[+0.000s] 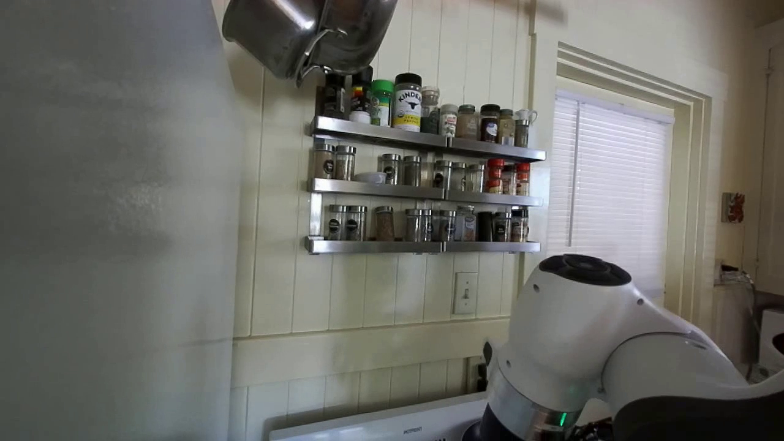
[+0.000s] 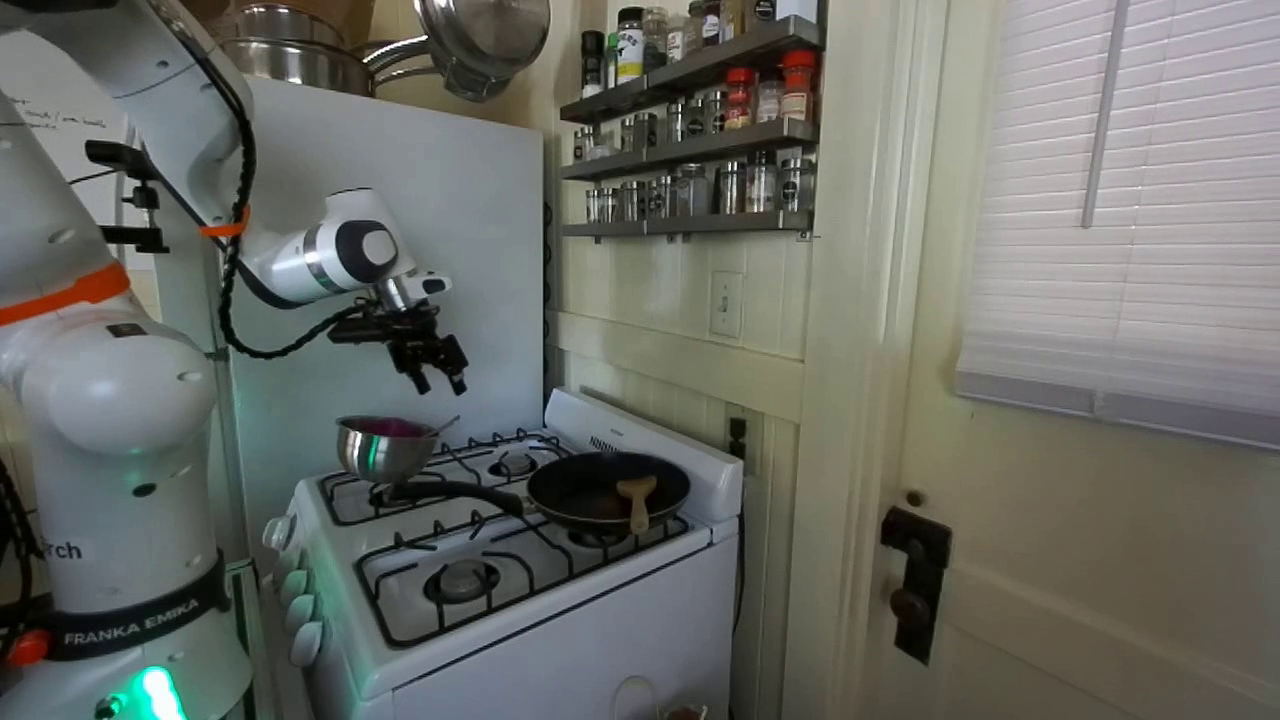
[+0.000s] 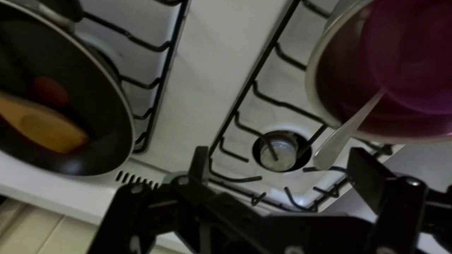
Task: Move the silver bowl forward, then use the wooden spoon to stir in the pan
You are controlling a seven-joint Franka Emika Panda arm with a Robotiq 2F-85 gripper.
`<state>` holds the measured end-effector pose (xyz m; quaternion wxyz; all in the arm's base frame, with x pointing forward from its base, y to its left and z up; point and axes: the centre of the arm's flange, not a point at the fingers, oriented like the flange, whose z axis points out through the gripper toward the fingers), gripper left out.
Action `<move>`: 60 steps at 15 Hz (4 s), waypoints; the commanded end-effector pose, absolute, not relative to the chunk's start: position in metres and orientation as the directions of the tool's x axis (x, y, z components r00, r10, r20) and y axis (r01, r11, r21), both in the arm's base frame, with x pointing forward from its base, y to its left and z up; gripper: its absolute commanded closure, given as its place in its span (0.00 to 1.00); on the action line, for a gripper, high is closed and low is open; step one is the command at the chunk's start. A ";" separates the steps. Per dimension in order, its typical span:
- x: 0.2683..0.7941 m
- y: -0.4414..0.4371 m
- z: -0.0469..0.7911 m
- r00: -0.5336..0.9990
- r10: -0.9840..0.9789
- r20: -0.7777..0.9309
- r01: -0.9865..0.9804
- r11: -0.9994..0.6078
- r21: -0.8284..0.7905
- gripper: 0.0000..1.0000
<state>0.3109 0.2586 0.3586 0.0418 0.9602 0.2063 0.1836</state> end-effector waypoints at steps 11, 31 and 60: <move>0.356 0.066 0.432 0.940 0.215 0.266 0.170 -0.968 0.183 0.00; 0.381 0.029 0.433 0.932 0.222 0.285 0.171 -0.966 0.193 0.00; 0.492 -0.068 0.344 0.655 0.744 -0.134 0.756 -0.646 0.105 0.00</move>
